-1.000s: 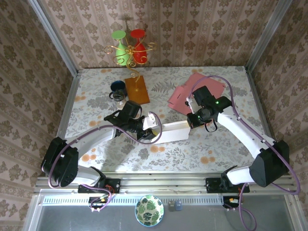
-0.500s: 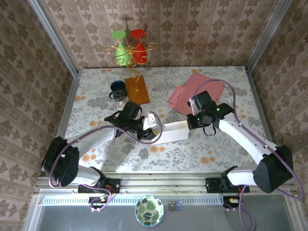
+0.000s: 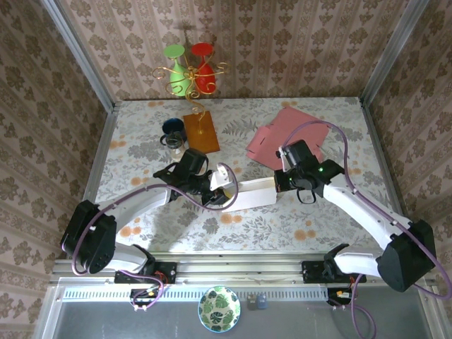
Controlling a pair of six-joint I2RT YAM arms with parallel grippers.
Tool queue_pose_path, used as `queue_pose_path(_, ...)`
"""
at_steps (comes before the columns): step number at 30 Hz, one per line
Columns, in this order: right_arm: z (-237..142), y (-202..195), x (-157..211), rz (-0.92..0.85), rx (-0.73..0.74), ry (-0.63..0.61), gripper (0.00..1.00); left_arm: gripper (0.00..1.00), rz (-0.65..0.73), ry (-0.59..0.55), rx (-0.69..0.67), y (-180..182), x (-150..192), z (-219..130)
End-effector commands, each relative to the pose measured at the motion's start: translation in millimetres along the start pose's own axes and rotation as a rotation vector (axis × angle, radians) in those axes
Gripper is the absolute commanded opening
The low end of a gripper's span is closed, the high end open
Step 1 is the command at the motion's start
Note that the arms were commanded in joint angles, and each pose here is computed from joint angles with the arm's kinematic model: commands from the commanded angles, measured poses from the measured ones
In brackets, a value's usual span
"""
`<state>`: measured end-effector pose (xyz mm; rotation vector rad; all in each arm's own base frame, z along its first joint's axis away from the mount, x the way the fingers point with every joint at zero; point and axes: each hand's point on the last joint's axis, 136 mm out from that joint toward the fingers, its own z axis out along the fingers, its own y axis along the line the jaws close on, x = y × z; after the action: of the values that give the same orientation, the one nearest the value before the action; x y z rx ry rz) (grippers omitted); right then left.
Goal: Fold the paper box
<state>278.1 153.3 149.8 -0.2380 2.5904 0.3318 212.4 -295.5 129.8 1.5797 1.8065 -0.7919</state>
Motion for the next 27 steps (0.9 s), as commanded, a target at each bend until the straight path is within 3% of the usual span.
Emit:
queue_pose_path(1,7,-7,22,-0.027,0.044,0.031,0.00,0.28,-0.043,0.006,-0.003,4,3,3)
queue_pose_path(8,9,-8,28,-0.085,0.070,-0.010,0.00,0.31,-0.058,0.003,-0.011,7,4,1)
queue_pose_path(20,9,-6,32,-0.120,0.127,-0.049,0.00,0.55,-0.132,-0.080,-0.123,22,-11,-13)
queue_pose_path(27,7,2,26,-0.115,0.136,-0.081,0.00,0.62,-0.199,-0.135,-0.223,31,-16,-26)
